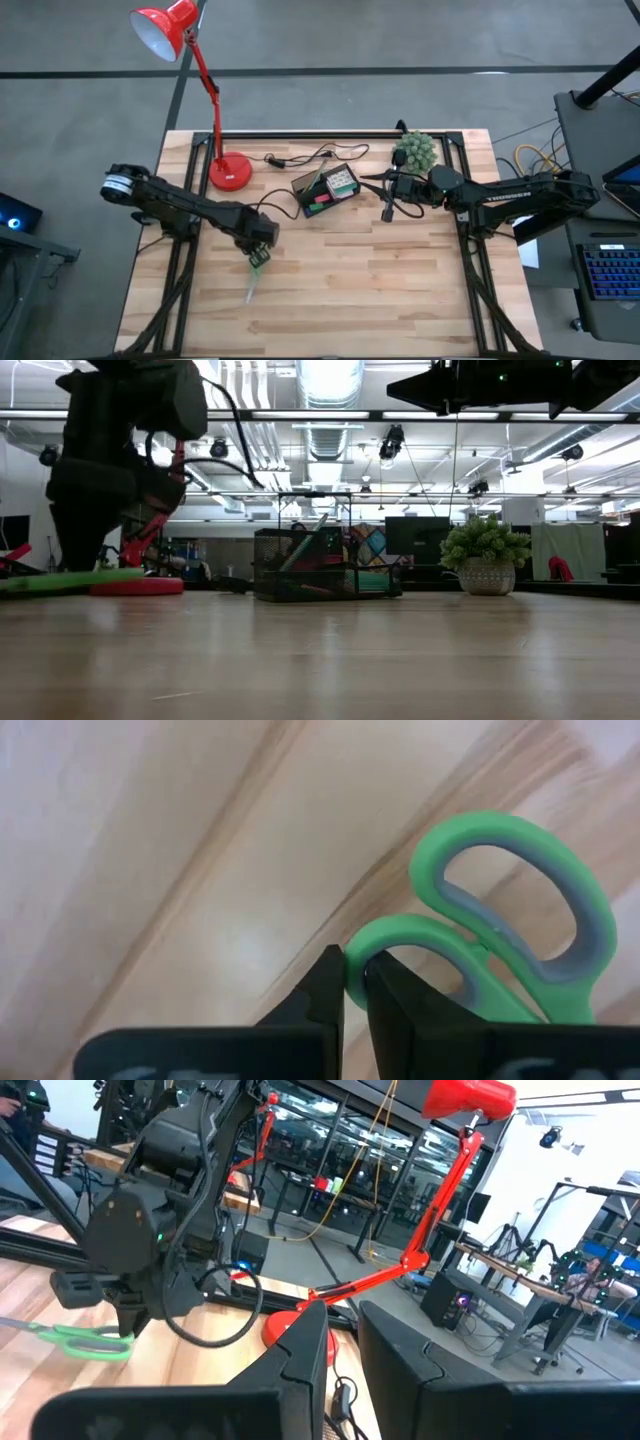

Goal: Pick and place office supplies into organizer
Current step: Put the green scissors into the desk organizer

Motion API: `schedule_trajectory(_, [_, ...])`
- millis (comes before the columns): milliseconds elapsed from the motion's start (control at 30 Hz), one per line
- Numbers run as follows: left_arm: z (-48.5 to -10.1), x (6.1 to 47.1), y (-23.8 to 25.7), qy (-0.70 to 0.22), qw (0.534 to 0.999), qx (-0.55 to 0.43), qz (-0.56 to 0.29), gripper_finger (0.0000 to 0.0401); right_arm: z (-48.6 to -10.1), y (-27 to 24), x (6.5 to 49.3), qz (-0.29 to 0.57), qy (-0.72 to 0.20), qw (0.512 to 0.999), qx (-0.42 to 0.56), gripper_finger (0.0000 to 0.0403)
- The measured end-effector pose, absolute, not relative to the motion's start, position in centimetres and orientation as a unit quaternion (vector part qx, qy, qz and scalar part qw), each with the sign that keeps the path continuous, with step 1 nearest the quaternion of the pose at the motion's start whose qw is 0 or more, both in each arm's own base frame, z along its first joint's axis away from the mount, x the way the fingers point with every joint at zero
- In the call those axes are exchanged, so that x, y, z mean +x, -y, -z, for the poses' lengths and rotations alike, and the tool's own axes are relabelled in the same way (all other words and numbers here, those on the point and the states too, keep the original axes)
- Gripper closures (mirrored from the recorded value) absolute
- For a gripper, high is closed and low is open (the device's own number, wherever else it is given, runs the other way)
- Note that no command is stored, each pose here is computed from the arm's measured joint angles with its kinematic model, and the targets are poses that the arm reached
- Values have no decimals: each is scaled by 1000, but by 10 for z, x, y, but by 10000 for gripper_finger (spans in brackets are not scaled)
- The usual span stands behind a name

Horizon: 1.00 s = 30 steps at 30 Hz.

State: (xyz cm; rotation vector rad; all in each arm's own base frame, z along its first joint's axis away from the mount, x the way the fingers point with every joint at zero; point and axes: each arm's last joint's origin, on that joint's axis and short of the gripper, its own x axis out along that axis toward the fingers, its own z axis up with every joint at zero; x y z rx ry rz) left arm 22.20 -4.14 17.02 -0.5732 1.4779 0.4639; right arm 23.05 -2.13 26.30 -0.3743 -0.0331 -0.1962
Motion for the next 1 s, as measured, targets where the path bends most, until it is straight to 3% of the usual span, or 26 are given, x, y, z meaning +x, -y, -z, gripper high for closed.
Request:
schedule_trajectory(267, [-198,227,38,-592,738,-227,-230,398,-263,21,231,97,17,977,-187,351])
schedule_trajectory(633, [-269,251,29,-403,839,-129,-343,399,-263,21,231,98,17,977,-186,351])
schedule_trajectory(800, [-295,263,24,-303,848,-35,-433,399,-263,21,231,97,17,978,-185,351])
schedule_trajectory(1000, [-310,273,21,-209,826,53,-521,399,-263,21,231,98,17,978,-186,351])
